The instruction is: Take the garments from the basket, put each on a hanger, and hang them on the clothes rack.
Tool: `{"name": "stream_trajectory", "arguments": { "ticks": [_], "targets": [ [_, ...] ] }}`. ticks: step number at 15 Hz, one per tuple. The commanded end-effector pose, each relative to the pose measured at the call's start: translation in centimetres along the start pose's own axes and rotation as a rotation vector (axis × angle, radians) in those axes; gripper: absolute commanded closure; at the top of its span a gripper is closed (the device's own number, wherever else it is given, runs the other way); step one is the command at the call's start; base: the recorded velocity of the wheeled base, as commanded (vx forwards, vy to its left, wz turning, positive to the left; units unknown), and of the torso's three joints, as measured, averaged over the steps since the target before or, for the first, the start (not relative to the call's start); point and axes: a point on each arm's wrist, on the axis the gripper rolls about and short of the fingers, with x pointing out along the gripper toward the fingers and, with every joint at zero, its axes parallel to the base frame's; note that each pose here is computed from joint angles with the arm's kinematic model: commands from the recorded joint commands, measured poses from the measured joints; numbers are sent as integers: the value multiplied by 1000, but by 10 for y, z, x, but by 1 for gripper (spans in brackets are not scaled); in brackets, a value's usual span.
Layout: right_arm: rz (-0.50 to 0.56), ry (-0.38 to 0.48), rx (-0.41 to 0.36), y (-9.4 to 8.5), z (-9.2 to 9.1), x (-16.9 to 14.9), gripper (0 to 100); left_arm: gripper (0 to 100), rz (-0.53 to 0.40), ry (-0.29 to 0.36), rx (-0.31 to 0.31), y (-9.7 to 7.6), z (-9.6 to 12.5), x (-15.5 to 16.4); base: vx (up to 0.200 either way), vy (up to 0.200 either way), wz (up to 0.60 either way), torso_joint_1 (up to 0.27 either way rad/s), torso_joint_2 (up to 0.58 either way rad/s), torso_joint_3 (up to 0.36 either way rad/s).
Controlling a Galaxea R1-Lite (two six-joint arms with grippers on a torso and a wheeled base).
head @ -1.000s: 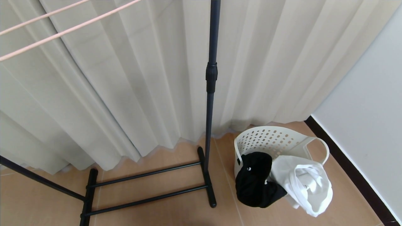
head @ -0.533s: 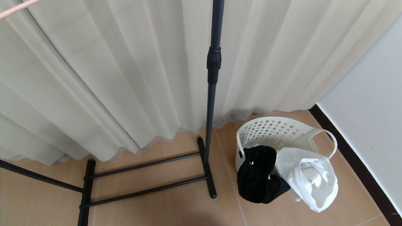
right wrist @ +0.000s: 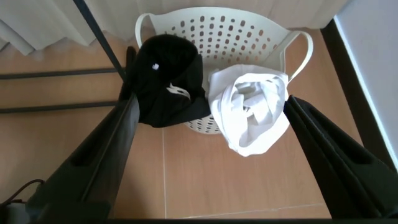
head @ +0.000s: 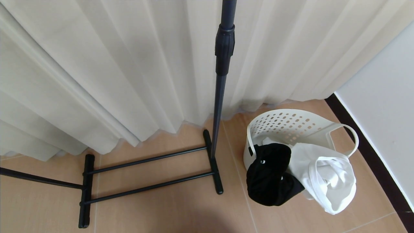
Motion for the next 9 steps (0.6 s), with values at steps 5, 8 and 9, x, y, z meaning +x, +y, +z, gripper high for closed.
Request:
{"name": "stream_trajectory", "arguments": {
  "ticks": [5,8,9],
  "targets": [
    [30,322,-36,-3,23,28,0,0,3,1,-4,0,0,0,0,0,0,1,5,-64],
    [117,455,-87,-4,51,73,0,0,3,1,-5,0,0,0,0,0,0,0,0,0],
    [136,477,-112,-3,56,85,0,0,3,1,-5,0,0,0,0,0,0,0,0,0]
  ]
}}
